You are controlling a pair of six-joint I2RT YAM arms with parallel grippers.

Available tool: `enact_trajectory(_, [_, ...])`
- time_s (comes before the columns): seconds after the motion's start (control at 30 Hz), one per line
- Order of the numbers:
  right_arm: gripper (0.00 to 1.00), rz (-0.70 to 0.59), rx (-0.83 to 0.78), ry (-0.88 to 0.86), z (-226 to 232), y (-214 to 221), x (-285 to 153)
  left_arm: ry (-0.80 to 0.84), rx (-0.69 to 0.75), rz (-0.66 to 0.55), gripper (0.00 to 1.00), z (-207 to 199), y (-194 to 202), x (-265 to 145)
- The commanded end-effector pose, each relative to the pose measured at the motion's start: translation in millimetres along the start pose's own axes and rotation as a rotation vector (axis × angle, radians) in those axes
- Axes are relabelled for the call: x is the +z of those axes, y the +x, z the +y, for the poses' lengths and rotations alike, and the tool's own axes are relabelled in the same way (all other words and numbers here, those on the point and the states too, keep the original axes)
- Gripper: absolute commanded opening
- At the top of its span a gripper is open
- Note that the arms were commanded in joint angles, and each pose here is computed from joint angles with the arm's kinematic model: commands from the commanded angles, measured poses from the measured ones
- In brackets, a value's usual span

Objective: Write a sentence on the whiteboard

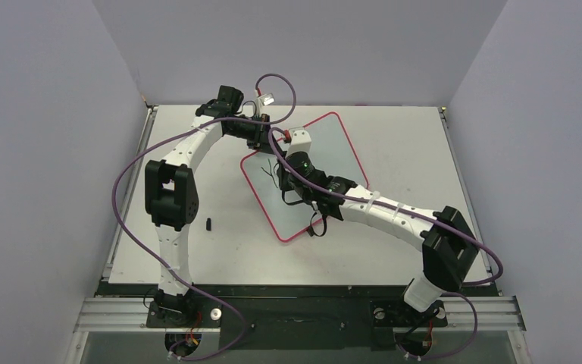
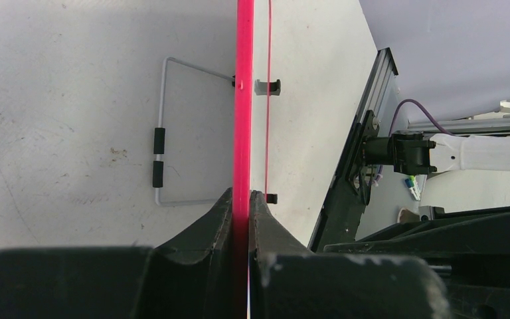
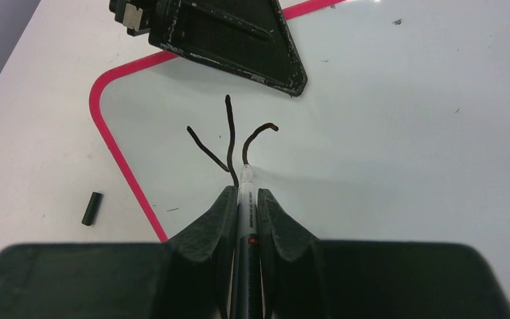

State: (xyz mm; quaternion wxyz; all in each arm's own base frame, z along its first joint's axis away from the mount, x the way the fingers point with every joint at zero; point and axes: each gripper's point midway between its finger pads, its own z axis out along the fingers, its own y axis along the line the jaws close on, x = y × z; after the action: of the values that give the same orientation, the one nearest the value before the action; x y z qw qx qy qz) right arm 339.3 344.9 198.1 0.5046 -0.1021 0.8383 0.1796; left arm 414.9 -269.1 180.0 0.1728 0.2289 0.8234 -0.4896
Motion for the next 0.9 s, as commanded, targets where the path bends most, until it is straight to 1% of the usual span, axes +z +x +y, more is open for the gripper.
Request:
enact_trajectory(0.0, [0.0,0.02,-0.001,0.04,-12.1,12.0,-5.8,-0.061,0.131,-0.033,0.0,-16.3,-17.4,-6.0])
enact_trajectory(0.23, [0.0,0.011,0.004,0.084,-27.4,6.9,-4.2,-0.048,0.14,-0.031,0.0,-19.6,-16.5,-6.4])
enact_trajectory(0.43, [0.0,-0.01,0.004,0.107,-32.3,-13.3,2.7,-0.053,0.144,-0.028,0.0,-19.8,-15.3,-7.4])
enact_trajectory(0.67, [0.0,-0.02,-0.005,0.101,-27.6,-27.3,9.6,-0.053,0.146,-0.026,0.0,-20.3,-14.4,-7.5])
enact_trajectory(0.87, [0.0,-0.029,-0.001,0.049,-11.2,-36.2,11.4,-0.053,0.147,-0.026,0.0,-20.7,-14.4,-7.8])
